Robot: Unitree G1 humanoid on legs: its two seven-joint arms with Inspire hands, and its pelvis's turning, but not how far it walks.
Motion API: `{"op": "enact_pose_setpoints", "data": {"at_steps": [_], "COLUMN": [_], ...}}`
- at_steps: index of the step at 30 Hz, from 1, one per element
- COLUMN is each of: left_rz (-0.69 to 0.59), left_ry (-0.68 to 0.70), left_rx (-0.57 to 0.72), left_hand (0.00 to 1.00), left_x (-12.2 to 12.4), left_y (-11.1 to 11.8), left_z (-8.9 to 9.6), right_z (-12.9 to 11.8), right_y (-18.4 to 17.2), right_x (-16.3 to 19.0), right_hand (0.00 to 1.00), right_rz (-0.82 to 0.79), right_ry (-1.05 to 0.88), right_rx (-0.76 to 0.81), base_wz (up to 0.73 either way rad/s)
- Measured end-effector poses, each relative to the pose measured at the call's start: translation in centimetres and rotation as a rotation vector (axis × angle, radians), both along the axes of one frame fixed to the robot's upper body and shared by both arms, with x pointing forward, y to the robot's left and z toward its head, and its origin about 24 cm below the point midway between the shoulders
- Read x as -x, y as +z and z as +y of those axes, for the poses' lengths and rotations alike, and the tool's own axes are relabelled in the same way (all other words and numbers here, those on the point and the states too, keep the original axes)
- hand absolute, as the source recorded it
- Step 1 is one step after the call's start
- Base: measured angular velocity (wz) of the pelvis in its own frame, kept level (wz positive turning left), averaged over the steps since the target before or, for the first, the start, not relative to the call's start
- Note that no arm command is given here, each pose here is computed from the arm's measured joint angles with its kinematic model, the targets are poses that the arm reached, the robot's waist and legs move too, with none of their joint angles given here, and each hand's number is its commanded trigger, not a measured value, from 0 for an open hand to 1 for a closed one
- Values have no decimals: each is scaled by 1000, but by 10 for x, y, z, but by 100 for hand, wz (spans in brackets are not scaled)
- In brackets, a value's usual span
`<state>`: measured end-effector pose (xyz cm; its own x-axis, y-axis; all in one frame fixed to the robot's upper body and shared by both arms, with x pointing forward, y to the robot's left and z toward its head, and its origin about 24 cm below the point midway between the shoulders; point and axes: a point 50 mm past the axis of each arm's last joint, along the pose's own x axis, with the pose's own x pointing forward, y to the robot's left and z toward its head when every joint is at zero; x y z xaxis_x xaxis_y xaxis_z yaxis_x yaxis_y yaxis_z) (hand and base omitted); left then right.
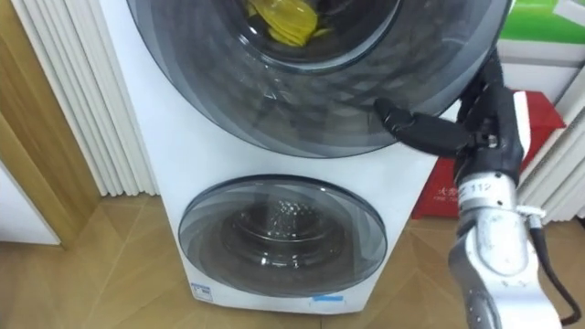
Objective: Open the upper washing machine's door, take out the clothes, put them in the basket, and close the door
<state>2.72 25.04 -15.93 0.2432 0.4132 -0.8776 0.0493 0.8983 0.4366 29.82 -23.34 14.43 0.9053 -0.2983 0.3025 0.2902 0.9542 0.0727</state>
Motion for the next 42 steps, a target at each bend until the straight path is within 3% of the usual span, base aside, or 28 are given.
{"op": "enact_pose_setpoints", "data": {"at_steps": [13, 21, 23, 25, 27, 31, 42], "left_rz": [73, 97, 95, 115, 120, 99, 134], "left_ry": [-20, -25, -55, -28, -34, -124, -156], "left_rx": [-20, -24, -24, -47, -50, -30, -10], "left_hand": [0, 0, 0, 0, 0, 0, 0], "left_x": [11, 18, 15, 26, 21, 9, 18], "left_y": [0, 0, -1, 2, 0, -3, -5], "left_z": [4, 4, 3, 13, 11, -1, -7], "right_z": [-3, 15, 20, 49, 62, 64, 72], "right_y": [8, 20, 14, 12, -7, -32, -77], "right_x": [-3, 2, 10, 19, 31, 43, 75], "right_hand": [0, 0, 0, 0, 0, 0, 0], "right_rz": [-16, -64, -56, -64, -21, 56, 228], "right_ry": [-11, 67, 88, 231, 311, 381, 552], "right_rx": [1, 16, 27, 85, 96, -3, -76], "base_wz": [-2, -16, -53, -93, 11, 15, 3]}}
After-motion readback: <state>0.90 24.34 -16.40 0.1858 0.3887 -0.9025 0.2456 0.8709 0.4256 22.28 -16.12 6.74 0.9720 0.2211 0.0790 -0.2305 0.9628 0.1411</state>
